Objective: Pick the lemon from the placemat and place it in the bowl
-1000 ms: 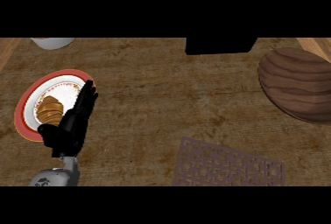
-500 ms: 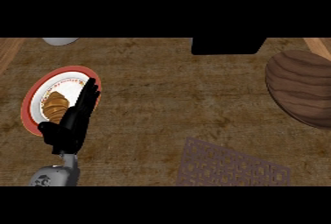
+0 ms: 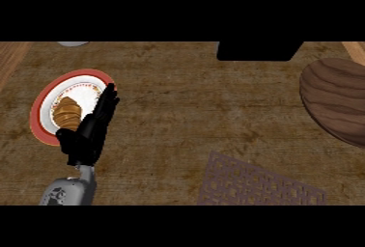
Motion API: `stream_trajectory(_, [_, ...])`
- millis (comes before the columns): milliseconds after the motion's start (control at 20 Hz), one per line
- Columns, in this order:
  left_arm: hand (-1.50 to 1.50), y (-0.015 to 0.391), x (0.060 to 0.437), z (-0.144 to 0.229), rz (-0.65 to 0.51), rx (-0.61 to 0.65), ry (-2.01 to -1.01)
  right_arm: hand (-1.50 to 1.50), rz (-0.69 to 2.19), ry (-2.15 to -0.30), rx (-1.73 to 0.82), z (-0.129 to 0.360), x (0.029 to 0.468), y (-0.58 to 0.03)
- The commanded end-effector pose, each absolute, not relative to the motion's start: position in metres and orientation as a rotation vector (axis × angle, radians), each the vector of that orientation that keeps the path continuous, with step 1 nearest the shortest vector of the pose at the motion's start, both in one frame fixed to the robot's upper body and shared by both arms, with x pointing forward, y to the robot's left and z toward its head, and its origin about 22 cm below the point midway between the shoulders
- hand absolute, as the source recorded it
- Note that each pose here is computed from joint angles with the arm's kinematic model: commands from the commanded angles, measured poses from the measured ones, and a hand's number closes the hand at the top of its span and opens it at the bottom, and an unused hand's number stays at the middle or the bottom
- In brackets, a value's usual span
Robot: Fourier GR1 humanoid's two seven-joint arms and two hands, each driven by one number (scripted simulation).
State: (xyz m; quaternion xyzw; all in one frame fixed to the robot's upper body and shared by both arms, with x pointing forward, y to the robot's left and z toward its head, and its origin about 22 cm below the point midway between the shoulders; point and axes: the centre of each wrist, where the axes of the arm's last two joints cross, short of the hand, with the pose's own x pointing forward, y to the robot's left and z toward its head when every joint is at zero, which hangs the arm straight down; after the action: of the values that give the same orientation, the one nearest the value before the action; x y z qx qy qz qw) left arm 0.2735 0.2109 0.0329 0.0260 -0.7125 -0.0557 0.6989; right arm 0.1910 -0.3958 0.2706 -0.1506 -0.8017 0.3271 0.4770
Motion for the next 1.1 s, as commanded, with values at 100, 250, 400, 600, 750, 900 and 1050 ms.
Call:
stream_trajectory(100, [0.00, 0.215, 0.274, 0.015, -0.148, 0.031, -1.589, 1.50, 0.865, -1.885, -0.639, 0.278, 0.225, -0.407])
stream_trajectory(250, [0.00, 0.205, 0.284, 0.032, -0.147, 0.038, -1.581, 1.50, 0.899, -1.873, -0.726, 0.244, 0.243, -0.411])
stream_trajectory(400, [0.00, 0.201, 0.282, 0.043, -0.148, 0.015, -1.601, 1.50, 0.906, -1.832, -0.778, 0.218, 0.266, -0.406])
stream_trajectory(600, [0.00, 0.180, 0.284, 0.039, -0.148, 0.016, -1.607, 1.50, 0.872, -1.790, -0.785, 0.187, 0.295, -0.441])
stream_trajectory(750, [0.00, 0.205, 0.270, 0.047, -0.148, 0.029, -1.607, 1.50, 0.924, -1.764, -0.824, 0.181, 0.317, -0.441])
stream_trajectory(900, [0.00, 0.198, 0.281, 0.026, -0.140, 0.057, -1.618, 1.50, 0.924, -1.743, -0.832, 0.152, 0.323, -0.461])
stream_trajectory(1050, [0.00, 0.202, 0.270, 0.029, -0.142, 0.034, -1.600, 1.50, 0.933, -1.693, -0.836, 0.130, 0.342, -0.461])
